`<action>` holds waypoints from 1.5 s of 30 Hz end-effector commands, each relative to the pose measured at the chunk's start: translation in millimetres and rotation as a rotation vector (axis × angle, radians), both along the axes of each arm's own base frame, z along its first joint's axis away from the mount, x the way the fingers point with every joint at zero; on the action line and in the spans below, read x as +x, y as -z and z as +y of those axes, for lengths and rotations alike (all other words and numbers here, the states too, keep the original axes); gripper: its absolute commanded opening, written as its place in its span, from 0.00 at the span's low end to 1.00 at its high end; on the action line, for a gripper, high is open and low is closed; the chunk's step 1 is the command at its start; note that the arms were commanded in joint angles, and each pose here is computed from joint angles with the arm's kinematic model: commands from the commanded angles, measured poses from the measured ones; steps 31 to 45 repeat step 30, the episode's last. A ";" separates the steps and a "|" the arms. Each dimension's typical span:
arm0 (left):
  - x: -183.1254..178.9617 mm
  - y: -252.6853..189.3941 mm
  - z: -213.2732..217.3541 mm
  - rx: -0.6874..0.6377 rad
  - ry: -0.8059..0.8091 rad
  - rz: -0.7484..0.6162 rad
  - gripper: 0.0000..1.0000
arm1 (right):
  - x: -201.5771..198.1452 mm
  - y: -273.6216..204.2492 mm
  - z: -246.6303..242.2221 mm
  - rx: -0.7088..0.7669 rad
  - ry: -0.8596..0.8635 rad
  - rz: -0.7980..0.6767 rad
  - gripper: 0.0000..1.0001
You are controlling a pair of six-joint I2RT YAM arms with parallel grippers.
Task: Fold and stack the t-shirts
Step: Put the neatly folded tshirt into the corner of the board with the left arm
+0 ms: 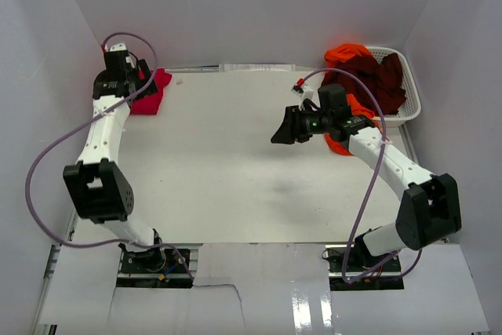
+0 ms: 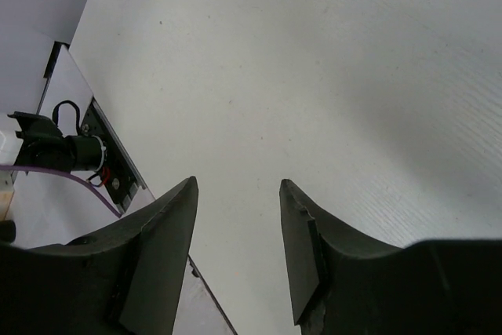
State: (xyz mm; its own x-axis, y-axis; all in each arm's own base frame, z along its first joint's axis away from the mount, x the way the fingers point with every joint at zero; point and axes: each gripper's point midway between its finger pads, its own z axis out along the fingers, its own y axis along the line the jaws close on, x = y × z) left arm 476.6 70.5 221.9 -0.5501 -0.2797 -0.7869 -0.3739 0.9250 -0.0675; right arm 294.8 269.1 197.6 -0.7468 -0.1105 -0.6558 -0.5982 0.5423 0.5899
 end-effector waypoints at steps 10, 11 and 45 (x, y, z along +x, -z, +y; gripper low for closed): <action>-118.5 -29.3 -47.1 -0.012 0.213 -0.153 0.98 | -45.5 -34.7 -43.5 -0.032 0.101 -0.192 0.73; -121.9 -31.1 -46.7 -0.011 0.208 -0.162 0.98 | -47.4 -35.6 -45.0 -0.030 0.102 -0.198 0.73; -137.3 -42.8 -41.8 0.036 0.200 -0.200 0.98 | -76.0 -29.4 -51.1 -0.004 0.060 -0.203 0.75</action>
